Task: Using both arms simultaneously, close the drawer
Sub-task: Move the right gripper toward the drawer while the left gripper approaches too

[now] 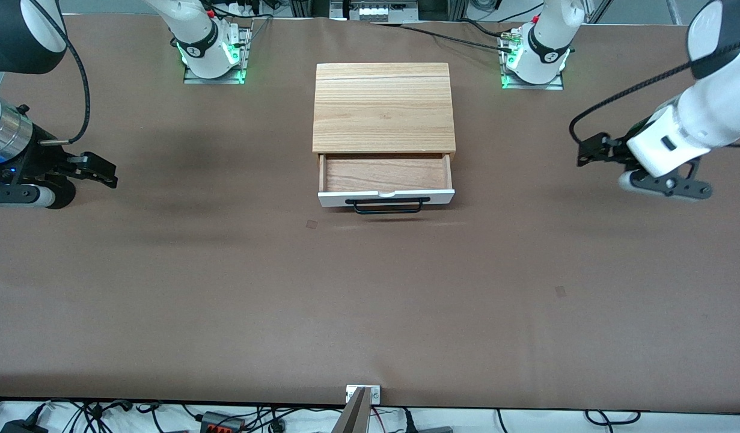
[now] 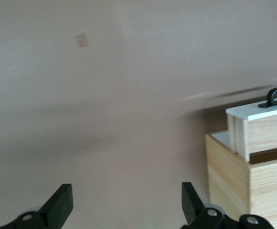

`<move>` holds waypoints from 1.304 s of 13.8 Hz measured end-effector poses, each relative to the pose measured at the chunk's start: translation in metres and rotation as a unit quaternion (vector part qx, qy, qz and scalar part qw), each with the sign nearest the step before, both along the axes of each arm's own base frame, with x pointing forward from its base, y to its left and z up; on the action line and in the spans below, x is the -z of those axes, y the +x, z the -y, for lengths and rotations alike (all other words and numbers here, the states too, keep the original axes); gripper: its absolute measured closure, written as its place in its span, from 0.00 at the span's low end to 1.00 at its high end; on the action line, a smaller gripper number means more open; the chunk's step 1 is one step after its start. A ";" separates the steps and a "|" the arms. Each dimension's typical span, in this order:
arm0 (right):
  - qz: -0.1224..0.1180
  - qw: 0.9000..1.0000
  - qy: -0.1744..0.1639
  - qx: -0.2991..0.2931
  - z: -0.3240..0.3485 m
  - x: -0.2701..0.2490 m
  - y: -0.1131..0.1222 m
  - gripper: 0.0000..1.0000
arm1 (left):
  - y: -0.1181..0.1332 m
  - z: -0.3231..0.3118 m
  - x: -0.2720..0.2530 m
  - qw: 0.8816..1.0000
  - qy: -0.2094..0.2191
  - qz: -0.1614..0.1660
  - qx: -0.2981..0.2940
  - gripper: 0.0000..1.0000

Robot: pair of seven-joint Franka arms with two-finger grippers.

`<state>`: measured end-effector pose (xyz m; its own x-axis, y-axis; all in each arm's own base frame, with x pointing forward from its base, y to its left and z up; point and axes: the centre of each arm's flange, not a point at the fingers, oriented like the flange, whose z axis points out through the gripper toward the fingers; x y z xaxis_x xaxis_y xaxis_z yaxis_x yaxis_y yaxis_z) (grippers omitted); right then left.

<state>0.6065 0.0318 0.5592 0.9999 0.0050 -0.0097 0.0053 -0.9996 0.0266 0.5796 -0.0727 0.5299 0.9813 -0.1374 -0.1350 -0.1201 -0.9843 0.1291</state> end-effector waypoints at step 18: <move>-0.011 0.979 0.203 -0.007 -0.182 0.175 0.052 0.00 | 0.066 0.178 0.188 0.975 -0.201 0.065 -0.069 0.00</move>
